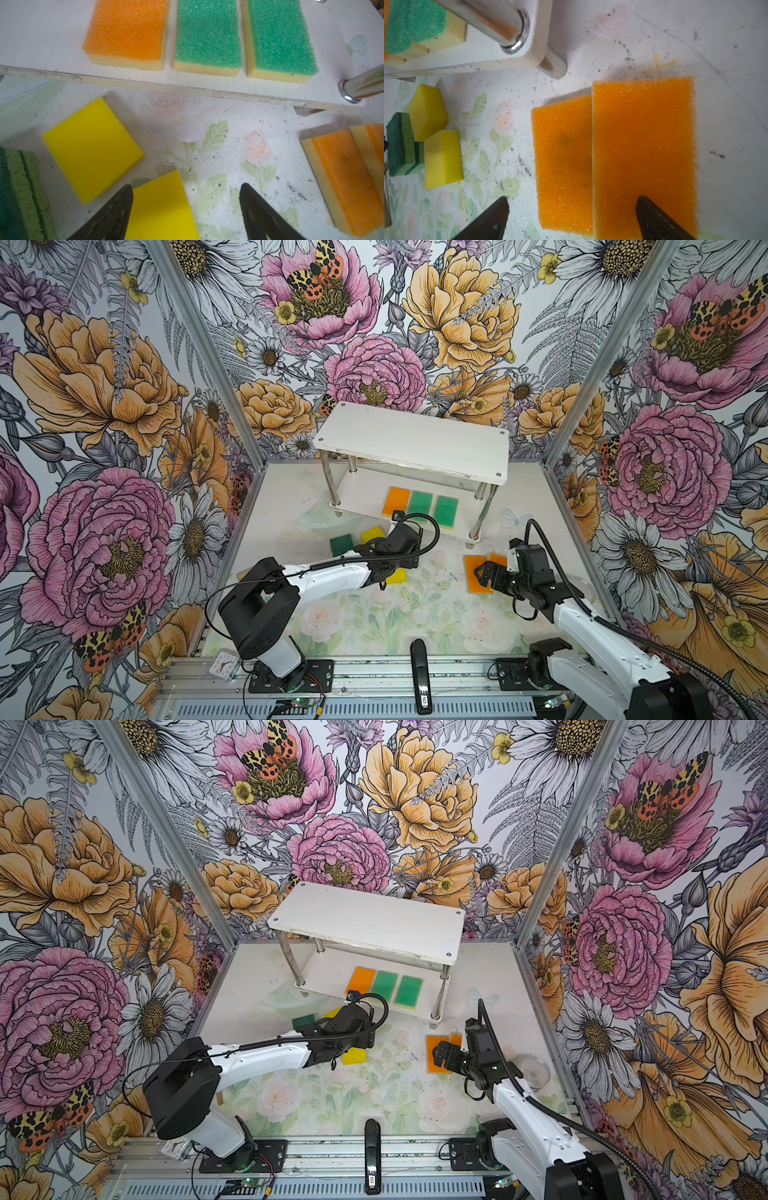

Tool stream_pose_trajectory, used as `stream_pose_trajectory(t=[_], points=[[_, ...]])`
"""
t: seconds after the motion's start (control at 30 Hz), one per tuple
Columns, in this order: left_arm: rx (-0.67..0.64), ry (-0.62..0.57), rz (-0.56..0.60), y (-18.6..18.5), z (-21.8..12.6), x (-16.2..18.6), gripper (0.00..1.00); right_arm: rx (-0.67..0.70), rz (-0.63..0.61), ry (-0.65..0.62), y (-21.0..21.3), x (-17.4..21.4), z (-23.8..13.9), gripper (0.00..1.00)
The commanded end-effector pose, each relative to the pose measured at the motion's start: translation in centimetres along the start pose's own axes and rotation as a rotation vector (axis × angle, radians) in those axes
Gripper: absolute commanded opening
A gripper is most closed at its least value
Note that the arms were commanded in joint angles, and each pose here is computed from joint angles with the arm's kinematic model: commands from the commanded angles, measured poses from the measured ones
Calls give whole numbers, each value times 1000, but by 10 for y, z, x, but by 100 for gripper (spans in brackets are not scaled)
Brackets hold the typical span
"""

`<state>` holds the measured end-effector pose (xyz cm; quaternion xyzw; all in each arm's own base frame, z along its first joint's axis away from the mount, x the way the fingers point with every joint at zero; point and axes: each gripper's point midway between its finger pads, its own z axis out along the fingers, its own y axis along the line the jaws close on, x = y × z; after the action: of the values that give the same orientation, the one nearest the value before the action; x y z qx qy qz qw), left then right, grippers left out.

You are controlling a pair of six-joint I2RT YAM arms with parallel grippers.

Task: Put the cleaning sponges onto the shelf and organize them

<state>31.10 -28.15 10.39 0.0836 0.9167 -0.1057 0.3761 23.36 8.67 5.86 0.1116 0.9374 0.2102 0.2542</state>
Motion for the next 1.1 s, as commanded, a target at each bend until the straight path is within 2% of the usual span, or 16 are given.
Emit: stream_pose_trajectory(t=[0.0,0.37,0.53,0.97,1.07], points=[[-36,1,1,7,1,4,83,-34,-17,12,10,2,2,97],[-69,4,9,14,1,7,83,-60,-32,47,20,19,13,96],[-67,7,-2,15,0,9,84,-108,-34,47,38,22,21,96],[-55,16,-11,15,-2,18,84,-166,-150,79,92,34,38,96],[-26,15,-11,5,-5,21,87,-196,-162,73,100,34,36,96]])
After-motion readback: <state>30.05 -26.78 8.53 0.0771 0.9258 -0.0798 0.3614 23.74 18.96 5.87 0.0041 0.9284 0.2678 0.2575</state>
